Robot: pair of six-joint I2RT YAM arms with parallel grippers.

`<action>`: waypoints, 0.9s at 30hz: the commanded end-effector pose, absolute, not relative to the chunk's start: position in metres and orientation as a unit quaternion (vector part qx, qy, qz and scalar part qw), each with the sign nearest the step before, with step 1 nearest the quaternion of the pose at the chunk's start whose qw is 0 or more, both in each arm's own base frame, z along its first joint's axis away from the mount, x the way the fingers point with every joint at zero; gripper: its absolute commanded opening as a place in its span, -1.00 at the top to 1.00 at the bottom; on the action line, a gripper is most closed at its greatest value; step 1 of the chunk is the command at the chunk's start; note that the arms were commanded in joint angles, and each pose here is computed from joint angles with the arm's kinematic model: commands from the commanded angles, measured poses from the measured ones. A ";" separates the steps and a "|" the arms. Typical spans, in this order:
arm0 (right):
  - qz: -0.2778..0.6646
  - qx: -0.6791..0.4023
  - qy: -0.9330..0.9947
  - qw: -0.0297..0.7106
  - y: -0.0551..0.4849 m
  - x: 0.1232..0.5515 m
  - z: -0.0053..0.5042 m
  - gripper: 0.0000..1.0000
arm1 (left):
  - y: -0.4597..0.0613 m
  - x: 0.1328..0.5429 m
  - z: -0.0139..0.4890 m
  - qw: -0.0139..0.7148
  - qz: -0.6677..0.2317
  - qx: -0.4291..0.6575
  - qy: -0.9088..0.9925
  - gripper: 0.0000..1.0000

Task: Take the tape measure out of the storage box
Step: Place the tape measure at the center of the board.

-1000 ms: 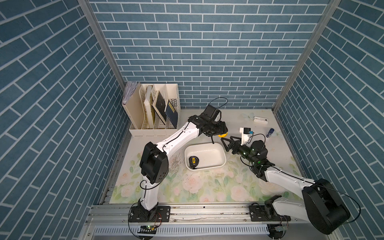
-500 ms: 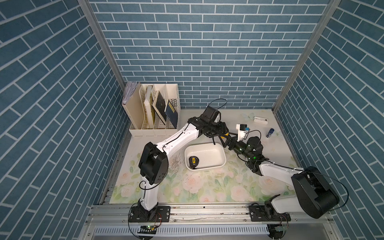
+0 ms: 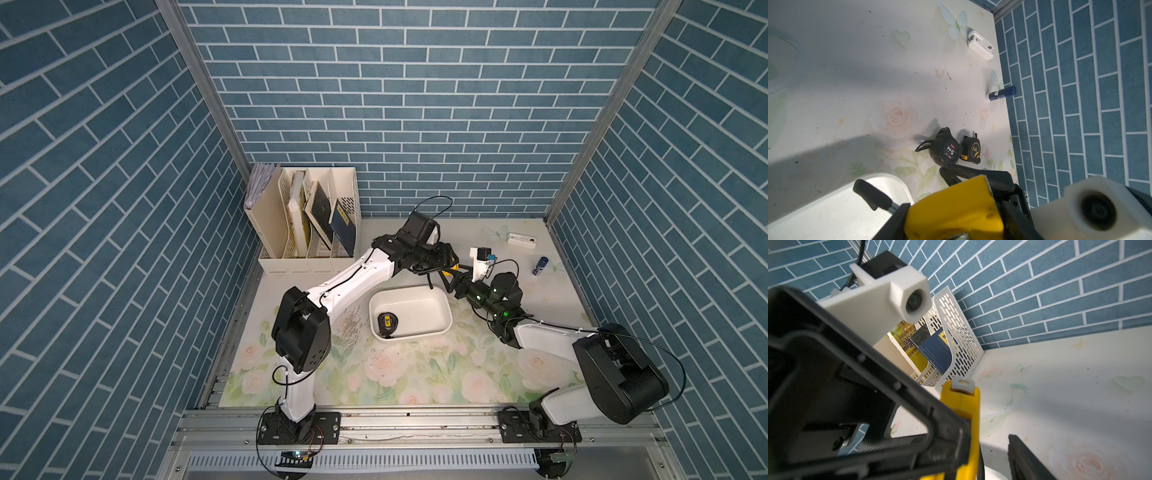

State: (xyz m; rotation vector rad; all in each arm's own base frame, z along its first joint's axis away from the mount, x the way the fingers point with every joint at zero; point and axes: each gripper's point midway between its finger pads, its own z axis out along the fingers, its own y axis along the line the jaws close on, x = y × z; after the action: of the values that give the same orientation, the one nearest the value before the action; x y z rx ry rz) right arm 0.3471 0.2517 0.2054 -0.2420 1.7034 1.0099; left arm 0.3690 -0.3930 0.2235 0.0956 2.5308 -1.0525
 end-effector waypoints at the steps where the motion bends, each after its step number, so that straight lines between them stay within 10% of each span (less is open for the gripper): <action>1: 0.425 -0.111 0.688 0.578 0.255 0.354 0.231 -0.32 | -0.392 0.367 0.243 0.213 -0.393 0.039 0.894 1.00; 12: 0.426 -0.109 0.687 0.578 0.257 0.358 0.229 0.17 | -0.394 0.364 0.242 0.211 -0.402 0.045 0.890 1.00; 21: 0.411 -0.098 0.693 0.584 0.250 0.358 0.232 0.93 | -0.390 0.366 0.247 0.225 -0.408 0.048 0.884 -0.14; 27: 0.381 -0.085 0.708 0.589 0.236 0.355 0.233 1.00 | -0.379 0.372 0.247 0.235 -0.410 0.038 0.881 -0.42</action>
State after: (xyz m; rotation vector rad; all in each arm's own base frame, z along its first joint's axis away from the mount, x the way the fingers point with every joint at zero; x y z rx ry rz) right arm 0.3484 0.2529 0.2258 -0.2222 1.6635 1.0091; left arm 0.3662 -0.3937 0.2348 0.1356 2.4536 -1.1331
